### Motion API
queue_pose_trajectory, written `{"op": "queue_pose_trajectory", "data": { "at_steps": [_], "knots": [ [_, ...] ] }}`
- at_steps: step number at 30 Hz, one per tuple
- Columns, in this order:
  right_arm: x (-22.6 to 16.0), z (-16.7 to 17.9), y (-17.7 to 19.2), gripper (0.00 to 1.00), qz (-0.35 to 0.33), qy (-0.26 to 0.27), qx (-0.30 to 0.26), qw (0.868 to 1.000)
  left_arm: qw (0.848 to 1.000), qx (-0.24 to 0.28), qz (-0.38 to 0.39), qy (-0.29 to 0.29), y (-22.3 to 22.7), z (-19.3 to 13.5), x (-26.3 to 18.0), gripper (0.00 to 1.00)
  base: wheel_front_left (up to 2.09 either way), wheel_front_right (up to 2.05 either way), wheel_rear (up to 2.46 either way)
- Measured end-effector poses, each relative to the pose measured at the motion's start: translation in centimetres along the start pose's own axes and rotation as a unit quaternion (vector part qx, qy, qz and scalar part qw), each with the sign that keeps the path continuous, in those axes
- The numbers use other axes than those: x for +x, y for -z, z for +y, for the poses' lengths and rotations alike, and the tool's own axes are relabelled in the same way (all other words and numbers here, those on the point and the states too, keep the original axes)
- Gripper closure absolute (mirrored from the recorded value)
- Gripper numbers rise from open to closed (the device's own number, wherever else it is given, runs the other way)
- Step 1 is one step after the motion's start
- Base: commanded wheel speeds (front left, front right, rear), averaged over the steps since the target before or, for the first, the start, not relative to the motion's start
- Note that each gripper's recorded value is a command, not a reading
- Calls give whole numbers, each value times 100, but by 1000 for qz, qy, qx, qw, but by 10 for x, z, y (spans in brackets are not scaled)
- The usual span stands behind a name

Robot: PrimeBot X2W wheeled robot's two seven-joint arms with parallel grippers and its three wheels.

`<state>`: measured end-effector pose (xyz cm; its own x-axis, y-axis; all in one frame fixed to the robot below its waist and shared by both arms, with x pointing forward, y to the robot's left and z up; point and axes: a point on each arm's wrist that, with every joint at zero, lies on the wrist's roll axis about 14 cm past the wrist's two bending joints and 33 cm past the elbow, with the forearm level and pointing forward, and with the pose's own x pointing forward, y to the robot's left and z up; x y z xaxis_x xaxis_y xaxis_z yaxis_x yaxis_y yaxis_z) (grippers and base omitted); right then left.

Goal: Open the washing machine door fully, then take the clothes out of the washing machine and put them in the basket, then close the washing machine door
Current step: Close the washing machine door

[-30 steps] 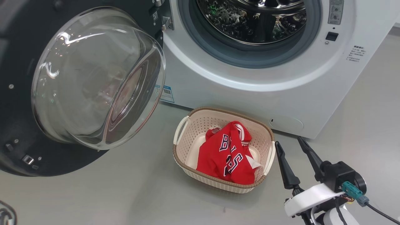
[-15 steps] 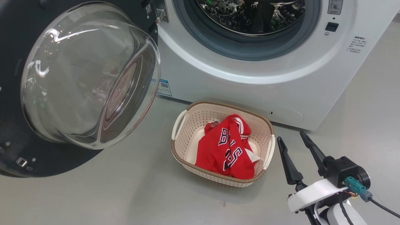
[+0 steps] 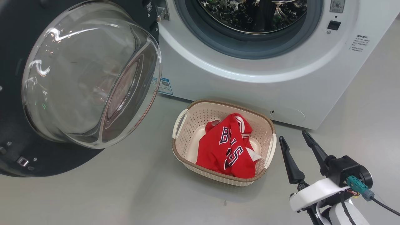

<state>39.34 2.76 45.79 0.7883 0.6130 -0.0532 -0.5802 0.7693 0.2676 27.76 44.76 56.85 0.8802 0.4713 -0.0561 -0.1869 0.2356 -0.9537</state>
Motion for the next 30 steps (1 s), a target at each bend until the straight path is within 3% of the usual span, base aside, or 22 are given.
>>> {"op": "queue_pose_trajectory", "data": {
  "at_steps": [14,30],
  "knots": [
    [3,3,1,0,4,-8,-1,1000,996,-16,79,29,9,-7,-9,100,0,0,0],
    [7,9,0,0,3,-20,-3,1000,982,-54,175,56,35,-7,-34,100,0,0,0]
  ]
}}
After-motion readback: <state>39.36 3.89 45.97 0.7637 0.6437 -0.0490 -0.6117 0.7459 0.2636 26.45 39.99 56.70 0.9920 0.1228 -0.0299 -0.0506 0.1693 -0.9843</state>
